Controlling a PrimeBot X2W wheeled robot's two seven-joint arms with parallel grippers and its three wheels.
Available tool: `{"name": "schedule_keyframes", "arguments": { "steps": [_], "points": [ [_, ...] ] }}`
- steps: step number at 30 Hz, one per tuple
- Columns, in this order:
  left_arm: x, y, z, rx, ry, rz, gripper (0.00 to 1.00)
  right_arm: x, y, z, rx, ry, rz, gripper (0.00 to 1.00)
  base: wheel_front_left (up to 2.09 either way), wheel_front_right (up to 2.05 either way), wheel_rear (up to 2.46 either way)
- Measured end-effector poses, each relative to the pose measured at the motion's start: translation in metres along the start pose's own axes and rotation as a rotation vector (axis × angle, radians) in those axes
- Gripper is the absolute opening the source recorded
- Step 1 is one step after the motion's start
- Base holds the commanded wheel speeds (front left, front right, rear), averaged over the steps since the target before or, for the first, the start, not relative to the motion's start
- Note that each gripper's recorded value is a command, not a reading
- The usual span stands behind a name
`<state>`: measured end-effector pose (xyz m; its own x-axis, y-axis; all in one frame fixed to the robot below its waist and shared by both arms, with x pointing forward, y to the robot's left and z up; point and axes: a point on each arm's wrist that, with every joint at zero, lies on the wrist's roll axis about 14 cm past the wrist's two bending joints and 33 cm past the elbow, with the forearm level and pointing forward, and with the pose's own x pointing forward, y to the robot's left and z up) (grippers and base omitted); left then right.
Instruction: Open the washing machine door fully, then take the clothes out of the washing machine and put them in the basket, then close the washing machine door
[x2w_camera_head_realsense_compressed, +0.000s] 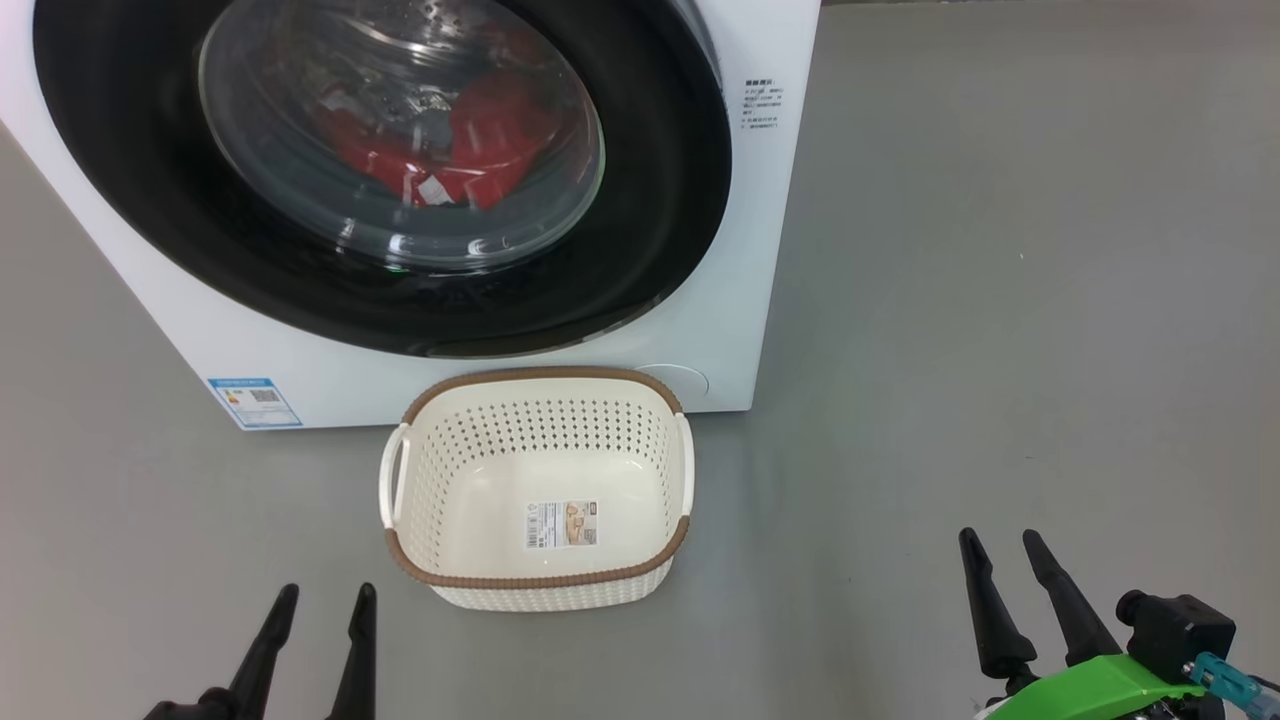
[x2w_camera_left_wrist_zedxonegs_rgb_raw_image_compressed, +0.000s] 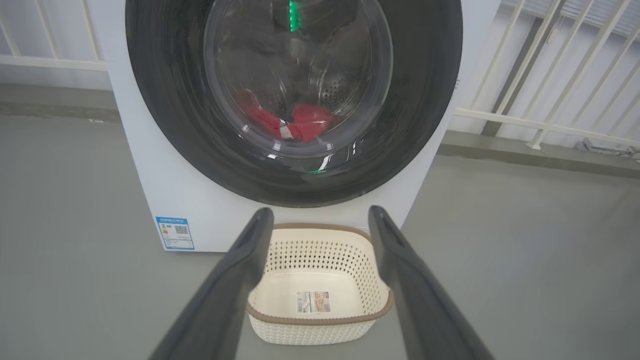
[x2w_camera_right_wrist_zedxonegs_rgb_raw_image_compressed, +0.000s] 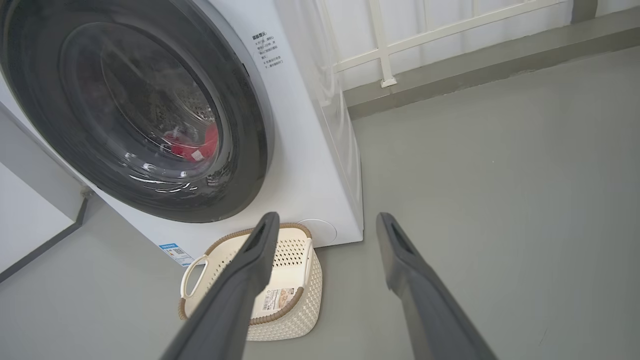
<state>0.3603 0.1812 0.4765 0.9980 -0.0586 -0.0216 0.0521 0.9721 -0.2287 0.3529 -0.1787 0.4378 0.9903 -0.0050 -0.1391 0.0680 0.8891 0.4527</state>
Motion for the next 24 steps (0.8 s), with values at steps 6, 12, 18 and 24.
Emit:
{"name": "schedule_keyframes", "arguments": {
  "steps": [6, 12, 18, 24],
  "points": [
    [0.000, -0.001, -0.003, 0.070, 0.006, -0.021, 1.00, -0.001, -0.004, 0.003, -0.039, -0.015, -0.006, 1.00, 0.00, 0.00, 0.00],
    [-0.002, -0.001, -0.010, 0.095, 0.028, -0.026, 1.00, -0.003, -0.007, 0.002, -0.076, -0.015, -0.010, 1.00, 0.00, 0.00, 0.00],
    [-0.003, 0.003, -0.016, 0.052, 0.043, -0.008, 1.00, -0.006, -0.012, -0.002, -0.075, -0.001, -0.026, 1.00, 0.00, 0.00, 0.00],
    [-0.005, 0.006, -0.020, 0.040, 0.056, 0.000, 1.00, -0.006, -0.015, -0.003, -0.075, 0.001, -0.034, 1.00, 0.00, 0.00, 0.00]
  ]
}}
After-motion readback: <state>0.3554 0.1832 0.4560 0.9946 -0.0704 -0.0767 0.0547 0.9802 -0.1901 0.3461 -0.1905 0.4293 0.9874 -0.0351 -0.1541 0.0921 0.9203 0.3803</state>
